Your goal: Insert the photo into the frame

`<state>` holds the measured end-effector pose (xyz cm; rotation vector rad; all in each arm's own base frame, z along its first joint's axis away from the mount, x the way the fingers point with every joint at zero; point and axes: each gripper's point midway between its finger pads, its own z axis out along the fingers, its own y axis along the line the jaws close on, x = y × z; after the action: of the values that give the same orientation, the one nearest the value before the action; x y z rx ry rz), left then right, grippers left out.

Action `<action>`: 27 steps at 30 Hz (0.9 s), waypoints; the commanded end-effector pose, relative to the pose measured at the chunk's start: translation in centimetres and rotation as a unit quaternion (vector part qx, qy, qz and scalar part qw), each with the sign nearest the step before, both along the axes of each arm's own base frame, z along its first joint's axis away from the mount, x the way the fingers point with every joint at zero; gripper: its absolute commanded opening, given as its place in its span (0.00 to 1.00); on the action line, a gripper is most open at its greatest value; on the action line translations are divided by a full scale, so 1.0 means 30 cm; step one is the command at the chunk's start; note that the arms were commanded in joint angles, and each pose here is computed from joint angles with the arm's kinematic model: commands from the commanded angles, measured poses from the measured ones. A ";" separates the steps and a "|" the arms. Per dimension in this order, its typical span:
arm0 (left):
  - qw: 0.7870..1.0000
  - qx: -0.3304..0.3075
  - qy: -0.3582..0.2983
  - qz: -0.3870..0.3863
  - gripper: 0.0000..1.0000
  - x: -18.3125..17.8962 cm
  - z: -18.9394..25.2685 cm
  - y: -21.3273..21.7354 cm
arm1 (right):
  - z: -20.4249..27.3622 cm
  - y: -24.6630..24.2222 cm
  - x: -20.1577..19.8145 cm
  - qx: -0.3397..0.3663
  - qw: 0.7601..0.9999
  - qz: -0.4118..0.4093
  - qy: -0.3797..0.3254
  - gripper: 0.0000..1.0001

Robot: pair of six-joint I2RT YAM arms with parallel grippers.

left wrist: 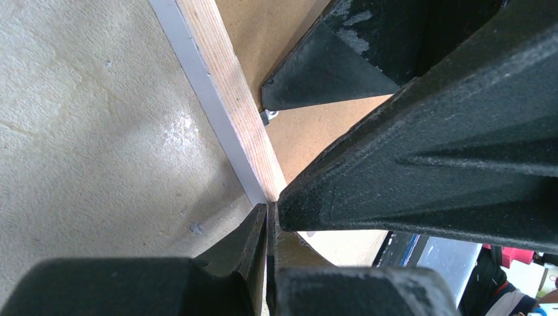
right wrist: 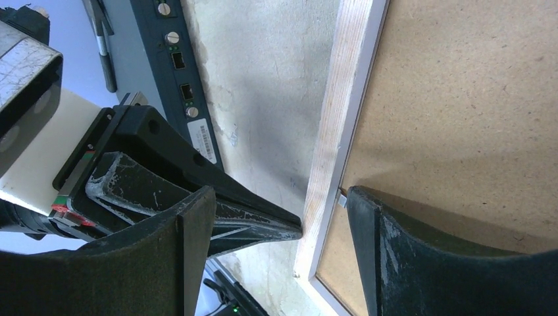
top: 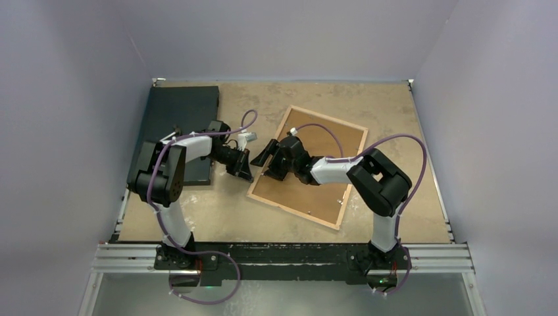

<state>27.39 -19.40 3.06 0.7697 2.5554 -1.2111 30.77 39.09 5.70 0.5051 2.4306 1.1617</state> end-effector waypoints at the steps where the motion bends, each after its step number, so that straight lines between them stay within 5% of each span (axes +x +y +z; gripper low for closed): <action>1: 0.999 0.023 -0.032 -0.022 0.00 0.005 -0.022 0.003 | 0.020 0.019 0.013 -0.002 1.000 0.013 -0.017 0.75; 8: 0.999 0.021 -0.036 -0.021 0.00 0.012 -0.011 0.001 | 0.065 0.006 0.028 0.004 1.000 0.002 -0.025 0.75; 14: 0.998 0.019 -0.055 -0.011 0.00 0.057 0.024 0.010 | 0.208 -0.116 0.116 0.005 0.997 -0.037 -0.070 0.84; 20: 0.995 0.041 -0.088 -0.008 0.00 0.123 0.033 0.042 | 0.293 -0.514 0.207 -0.078 0.979 -0.160 -0.097 0.99; 27: 0.990 0.066 -0.121 -0.009 0.00 0.172 0.027 0.062 | 0.338 -1.100 0.215 -0.210 0.909 -0.346 -0.106 0.99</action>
<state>30.51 -17.85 3.10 0.8510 2.5261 -0.9869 38.99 14.74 19.13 0.8249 1.9444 0.7478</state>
